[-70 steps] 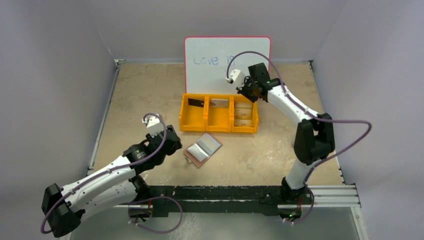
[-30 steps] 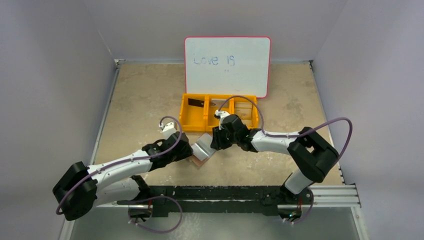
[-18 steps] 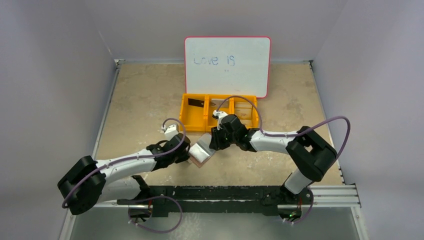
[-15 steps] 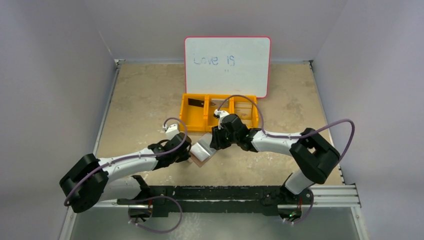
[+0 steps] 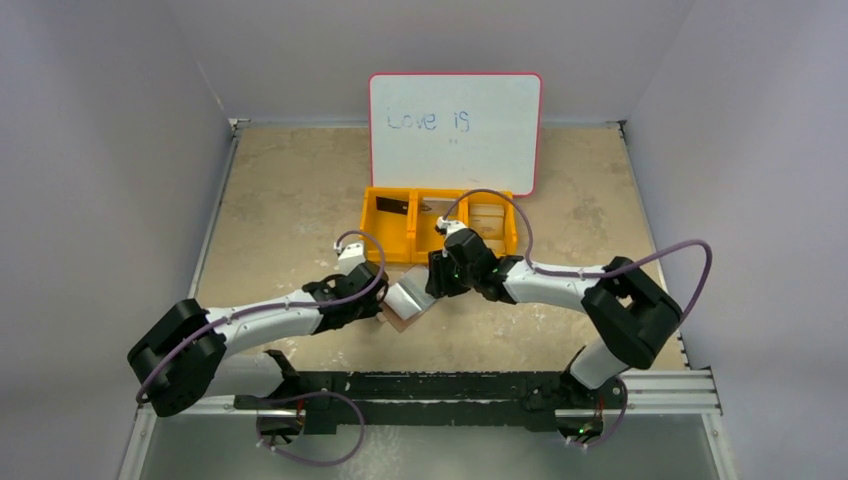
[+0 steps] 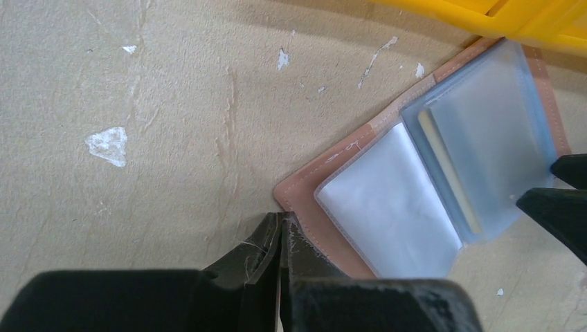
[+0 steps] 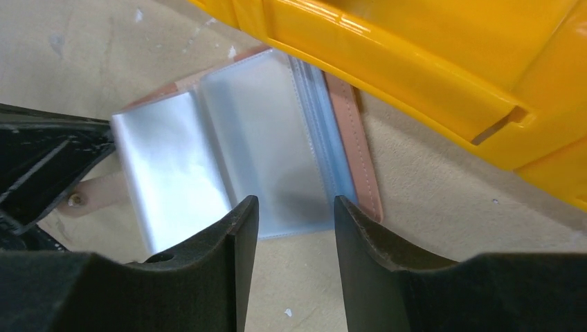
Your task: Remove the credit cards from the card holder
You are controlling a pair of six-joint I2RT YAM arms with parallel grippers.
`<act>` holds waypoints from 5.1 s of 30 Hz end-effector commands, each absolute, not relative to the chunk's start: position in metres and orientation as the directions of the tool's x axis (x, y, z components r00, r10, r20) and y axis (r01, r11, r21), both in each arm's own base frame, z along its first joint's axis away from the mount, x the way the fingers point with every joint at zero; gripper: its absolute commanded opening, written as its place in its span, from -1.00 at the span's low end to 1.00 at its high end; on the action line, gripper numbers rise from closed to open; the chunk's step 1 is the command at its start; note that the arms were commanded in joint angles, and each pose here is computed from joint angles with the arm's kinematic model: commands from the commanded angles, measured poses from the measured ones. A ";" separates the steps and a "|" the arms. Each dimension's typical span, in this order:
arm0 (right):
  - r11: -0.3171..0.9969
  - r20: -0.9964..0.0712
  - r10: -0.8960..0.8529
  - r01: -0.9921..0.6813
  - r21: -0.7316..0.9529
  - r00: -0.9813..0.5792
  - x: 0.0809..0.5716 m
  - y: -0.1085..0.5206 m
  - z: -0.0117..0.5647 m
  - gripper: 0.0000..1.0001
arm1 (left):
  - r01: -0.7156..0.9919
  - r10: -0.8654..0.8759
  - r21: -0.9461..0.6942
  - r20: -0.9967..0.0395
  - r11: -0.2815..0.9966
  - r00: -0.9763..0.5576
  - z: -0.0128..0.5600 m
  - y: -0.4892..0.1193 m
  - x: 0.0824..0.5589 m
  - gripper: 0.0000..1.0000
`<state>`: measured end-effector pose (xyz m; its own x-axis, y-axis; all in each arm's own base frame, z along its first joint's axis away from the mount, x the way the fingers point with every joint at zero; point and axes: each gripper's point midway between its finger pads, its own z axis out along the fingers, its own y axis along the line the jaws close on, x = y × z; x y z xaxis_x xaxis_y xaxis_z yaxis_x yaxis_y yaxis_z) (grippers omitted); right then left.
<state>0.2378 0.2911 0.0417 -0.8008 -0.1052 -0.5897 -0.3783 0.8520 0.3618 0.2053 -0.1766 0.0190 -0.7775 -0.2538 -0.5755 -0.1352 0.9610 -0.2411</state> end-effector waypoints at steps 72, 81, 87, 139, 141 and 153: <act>0.674 -0.618 -0.333 -0.638 0.372 -0.712 0.223 0.369 0.074 0.30 | -0.198 -0.349 -0.294 -0.666 0.935 -0.659 0.057 -0.167 0.226 -1.00; 0.509 -0.610 -0.354 -0.693 0.510 -0.709 0.195 0.397 0.082 0.05 | -0.317 -0.484 -0.366 -0.692 0.875 -0.536 0.080 -0.135 0.220 -0.79; 0.527 -0.660 -0.266 -0.679 0.511 -0.703 0.205 0.393 0.111 -0.01 | -0.264 -0.540 -0.473 -0.688 0.841 -0.485 0.116 -0.144 0.226 -0.53; 0.779 -0.512 -0.261 -0.492 0.390 -0.819 0.258 0.307 0.010 -0.51 | -0.282 -0.603 -0.628 -0.381 0.725 -0.701 0.008 -0.238 0.223 -0.47; 0.777 -0.503 -0.260 -0.488 0.397 -0.824 0.254 0.308 0.007 -0.56 | -0.286 -0.604 -0.626 -0.381 0.726 -0.699 0.006 -0.237 0.222 -0.51; 0.781 -0.464 -0.269 -0.473 0.409 -0.844 0.231 0.307 -0.004 -0.75 | -0.286 -0.622 -0.638 -0.393 0.715 -0.677 0.011 -0.234 0.225 -0.54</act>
<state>0.2715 0.3089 0.0181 -0.7989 -0.2032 -0.5662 -0.4770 0.7874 0.3905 0.2314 -0.2417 0.0246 -0.6727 -0.6240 -0.3975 -0.2586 0.7017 -0.6639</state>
